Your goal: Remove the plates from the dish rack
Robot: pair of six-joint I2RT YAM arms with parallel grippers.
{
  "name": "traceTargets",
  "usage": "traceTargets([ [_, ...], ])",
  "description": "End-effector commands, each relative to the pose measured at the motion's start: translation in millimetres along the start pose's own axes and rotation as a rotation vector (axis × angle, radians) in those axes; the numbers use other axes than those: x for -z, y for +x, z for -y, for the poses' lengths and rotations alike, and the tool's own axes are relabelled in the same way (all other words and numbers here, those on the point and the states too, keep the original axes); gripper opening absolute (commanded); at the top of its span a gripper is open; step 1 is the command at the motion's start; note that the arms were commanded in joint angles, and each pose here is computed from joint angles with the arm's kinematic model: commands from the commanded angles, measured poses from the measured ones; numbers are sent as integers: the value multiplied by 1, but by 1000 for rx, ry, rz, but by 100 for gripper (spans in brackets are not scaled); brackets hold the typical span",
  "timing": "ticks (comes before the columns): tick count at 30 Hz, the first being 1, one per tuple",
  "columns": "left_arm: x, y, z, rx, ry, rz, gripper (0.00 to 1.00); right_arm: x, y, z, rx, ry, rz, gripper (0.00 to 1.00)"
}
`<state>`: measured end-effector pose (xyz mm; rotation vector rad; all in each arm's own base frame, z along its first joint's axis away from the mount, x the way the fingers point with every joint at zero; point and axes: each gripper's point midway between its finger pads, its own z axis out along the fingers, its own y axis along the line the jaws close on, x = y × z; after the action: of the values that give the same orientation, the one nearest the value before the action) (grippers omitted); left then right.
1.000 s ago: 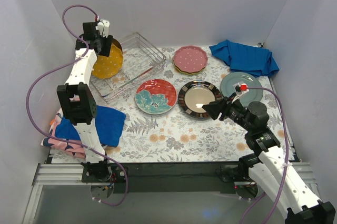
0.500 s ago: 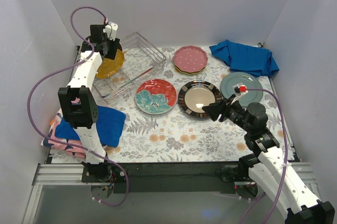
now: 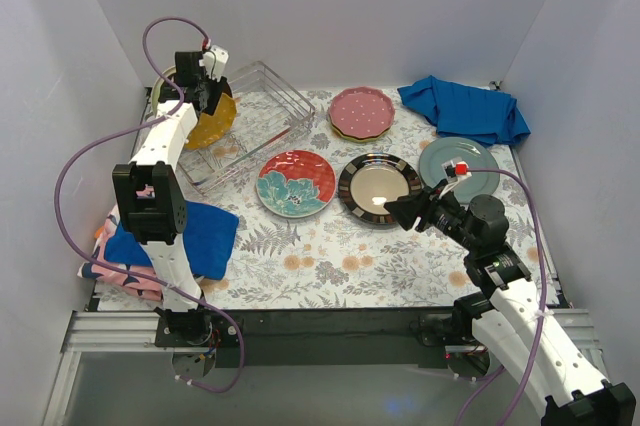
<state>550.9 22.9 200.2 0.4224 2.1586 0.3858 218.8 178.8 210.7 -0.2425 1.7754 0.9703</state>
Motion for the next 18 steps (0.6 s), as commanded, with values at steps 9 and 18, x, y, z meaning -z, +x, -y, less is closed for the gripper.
traceTargets([
  [9,-5,3,24,-141,95,-9,30,-4,-10,0,37,-1,33,59],
  [18,-10,0,38,-233,146,9,5,-9,-7,6,31,17,12,59],
])
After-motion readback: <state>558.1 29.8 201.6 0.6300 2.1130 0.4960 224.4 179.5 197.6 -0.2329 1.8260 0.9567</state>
